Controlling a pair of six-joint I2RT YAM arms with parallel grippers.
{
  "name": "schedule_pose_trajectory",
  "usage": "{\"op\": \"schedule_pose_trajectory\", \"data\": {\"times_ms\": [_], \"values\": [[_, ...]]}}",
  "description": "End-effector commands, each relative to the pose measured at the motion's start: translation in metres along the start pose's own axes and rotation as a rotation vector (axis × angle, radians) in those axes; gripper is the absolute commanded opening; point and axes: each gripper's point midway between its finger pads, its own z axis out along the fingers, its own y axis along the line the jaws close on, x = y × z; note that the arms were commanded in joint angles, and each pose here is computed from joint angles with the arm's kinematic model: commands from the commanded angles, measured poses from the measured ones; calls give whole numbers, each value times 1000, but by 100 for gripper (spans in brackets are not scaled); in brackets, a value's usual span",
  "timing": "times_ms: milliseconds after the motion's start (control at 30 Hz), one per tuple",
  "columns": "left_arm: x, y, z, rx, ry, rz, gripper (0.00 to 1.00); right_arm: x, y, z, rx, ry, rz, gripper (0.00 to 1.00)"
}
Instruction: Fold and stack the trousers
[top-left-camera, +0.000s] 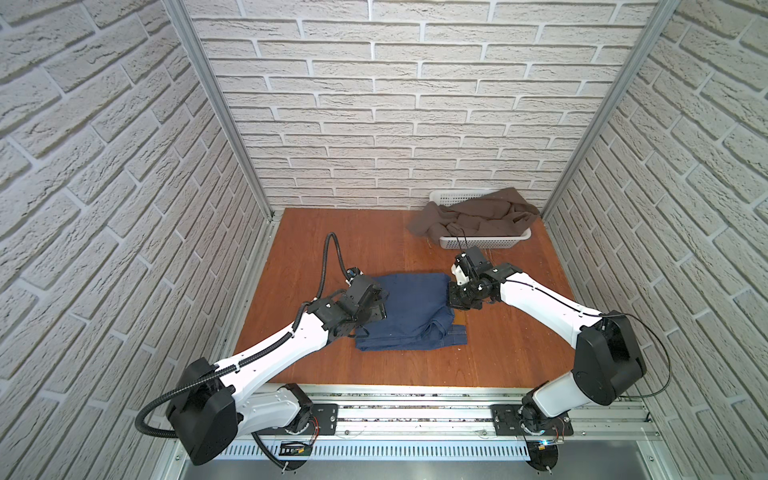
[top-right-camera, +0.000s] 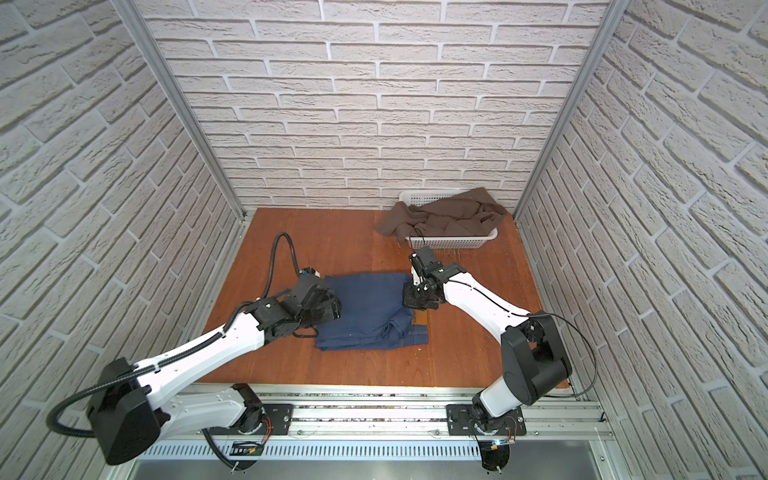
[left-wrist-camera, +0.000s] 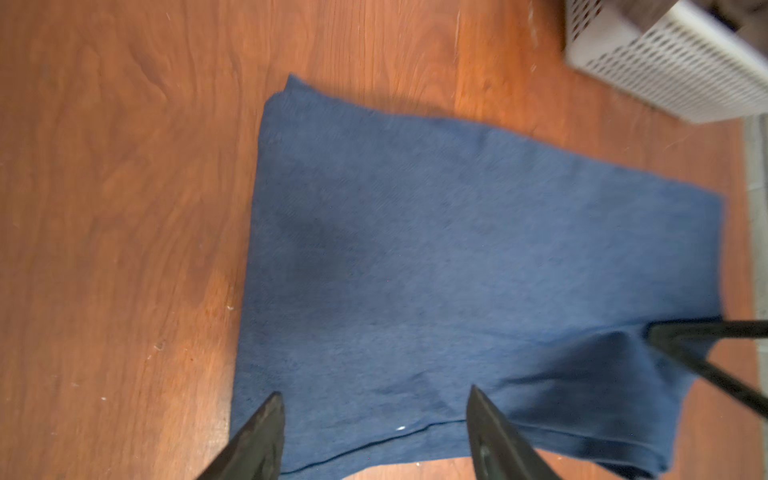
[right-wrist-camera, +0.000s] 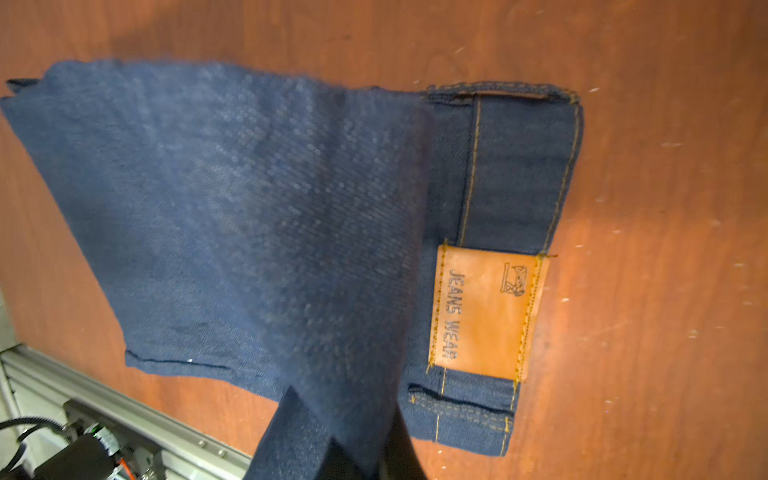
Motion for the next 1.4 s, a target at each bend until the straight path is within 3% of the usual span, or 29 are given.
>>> {"op": "schedule_pose_trajectory", "data": {"times_ms": [0,67,200,367,467,667,867,1133,1367], "values": [[4,-7,13,31,18,13,68,-9,-15,-2,54,-25,-23,6],[8,-8,22,29,40,19,68,-10,-25,1,90,-13,-17,9],[18,-10,42,28,87,30,68,-9,-48,-6,224,-9,-11,32],[30,-11,63,28,140,31,66,-10,-24,-38,167,-89,-65,39],[32,-10,68,32,142,23,64,-2,13,-35,15,-58,-93,33],[32,-1,70,21,139,3,65,13,53,6,-158,49,-63,10],[32,9,68,10,136,-14,66,34,23,42,-64,117,-28,5],[27,26,65,-10,130,-29,68,62,-52,29,147,96,1,5],[26,32,68,-14,136,-33,69,69,-71,42,186,123,24,5]]}}
